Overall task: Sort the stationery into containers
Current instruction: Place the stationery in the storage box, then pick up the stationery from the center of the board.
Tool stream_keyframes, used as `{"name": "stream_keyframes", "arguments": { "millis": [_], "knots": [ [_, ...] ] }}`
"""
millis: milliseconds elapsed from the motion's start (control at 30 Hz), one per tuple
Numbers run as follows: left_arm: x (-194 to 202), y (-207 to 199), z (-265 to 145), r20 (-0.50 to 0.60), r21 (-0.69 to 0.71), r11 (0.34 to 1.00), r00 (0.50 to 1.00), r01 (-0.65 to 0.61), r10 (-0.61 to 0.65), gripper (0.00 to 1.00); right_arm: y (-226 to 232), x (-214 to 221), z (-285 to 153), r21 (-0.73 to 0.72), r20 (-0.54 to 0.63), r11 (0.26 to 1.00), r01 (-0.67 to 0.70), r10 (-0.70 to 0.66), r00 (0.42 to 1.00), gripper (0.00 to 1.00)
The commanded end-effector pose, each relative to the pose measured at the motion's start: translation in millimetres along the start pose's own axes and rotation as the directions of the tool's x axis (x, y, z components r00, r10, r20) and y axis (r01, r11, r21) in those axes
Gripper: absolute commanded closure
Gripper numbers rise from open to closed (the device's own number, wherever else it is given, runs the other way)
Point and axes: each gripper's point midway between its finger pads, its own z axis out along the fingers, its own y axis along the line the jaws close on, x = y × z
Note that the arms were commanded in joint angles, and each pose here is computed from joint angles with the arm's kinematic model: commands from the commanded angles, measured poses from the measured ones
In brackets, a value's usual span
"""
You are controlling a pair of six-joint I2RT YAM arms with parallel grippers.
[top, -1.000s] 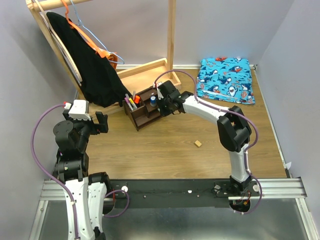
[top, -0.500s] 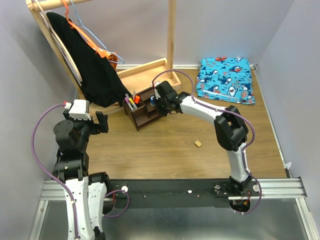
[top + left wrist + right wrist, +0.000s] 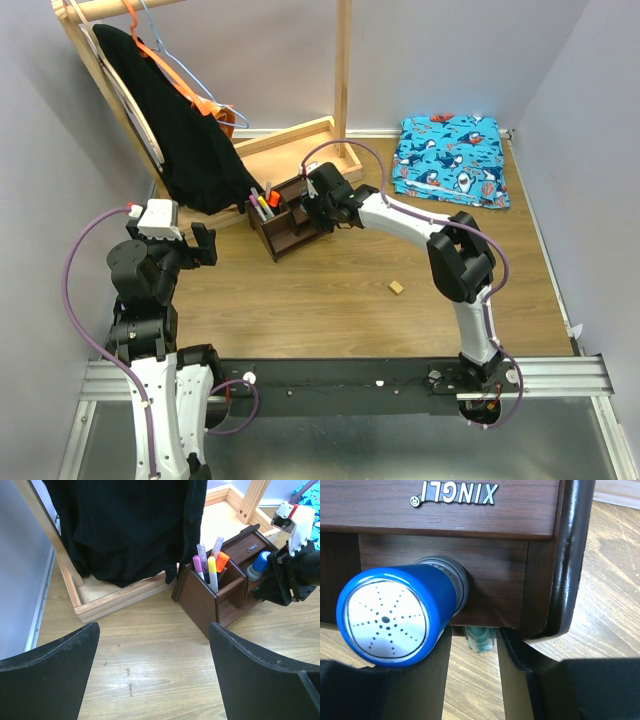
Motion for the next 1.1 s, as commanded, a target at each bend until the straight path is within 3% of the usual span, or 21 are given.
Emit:
{"name": "stream_keyframes", "arguments": {
  "millis": [0,167,200,300,333,433,500,600,767,933,1067],
  "knots": [
    [-3.5,-0.8,-1.0,0.020,0.004,1.000,1.000,0.010,-0.010,0.01,-1.4,-10.7,-11.1,0.021,0.036,1.000,0.003,-0.004,0.999,0.51],
    [-4.2,-2.7,-3.6,0.021,0.010,1.000,1.000,0.010,-0.010,0.01,-6.9,-6.1,-46.5,0.027,0.040,1.000,0.008,-0.009,0.999,0.50],
    [-4.6,-3.0,-4.6,0.024,0.010,1.000,1.000,0.009,-0.009,0.01,-9.3,16.5,-50.6,0.028,-0.011,0.999,0.016,-0.016,1.000,0.50],
    [-5.7,-3.2,-5.5,0.029,0.010,1.000,1.000,0.008,-0.008,0.01,-18.8,36.0,-88.8,0.041,-0.025,0.999,0.034,-0.033,0.999,0.46],
    [-6.1,-3.6,-5.4,0.030,0.011,1.000,1.000,0.009,-0.009,0.01,-24.0,65.2,-92.0,0.049,-0.083,0.997,0.060,-0.055,0.995,0.44],
    [-6.2,-3.9,-4.2,0.033,0.015,1.000,0.999,0.012,-0.013,0.01,-32.1,83.6,-122.7,0.014,-0.079,0.975,0.221,-0.219,0.972,0.40],
    [-5.9,-5.4,-3.7,0.034,0.023,1.000,0.999,0.019,-0.020,0.01,-51.6,103.2,-138.5,0.070,-0.109,0.953,0.295,-0.286,0.952,0.41],
    [-4.2,-7.5,-1.1,0.030,0.037,0.999,0.999,0.034,-0.035,0.01,-74.8,126.5,-154.3,0.129,-0.147,0.950,0.283,-0.264,0.953,0.39],
    [-2.3,-7.9,3.3,0.019,0.046,0.998,0.999,0.041,-0.042,0.01,-85.3,153.9,-159.8,0.077,-0.204,0.973,0.217,-0.197,0.959,0.38],
    [-7.3,-9.3,6.2,0.018,0.058,0.998,0.999,0.039,-0.041,0.01,-108.2,174.5,-160.7,0.087,-0.290,0.951,0.298,-0.262,0.921,0.36],
    [-6.6,-9.8,7.8,0.015,0.062,0.997,0.999,0.042,-0.043,0.01,-98.3,186.6,-161.5,-0.017,-0.315,0.946,0.325,-0.313,0.896,0.38]
  ]
}}
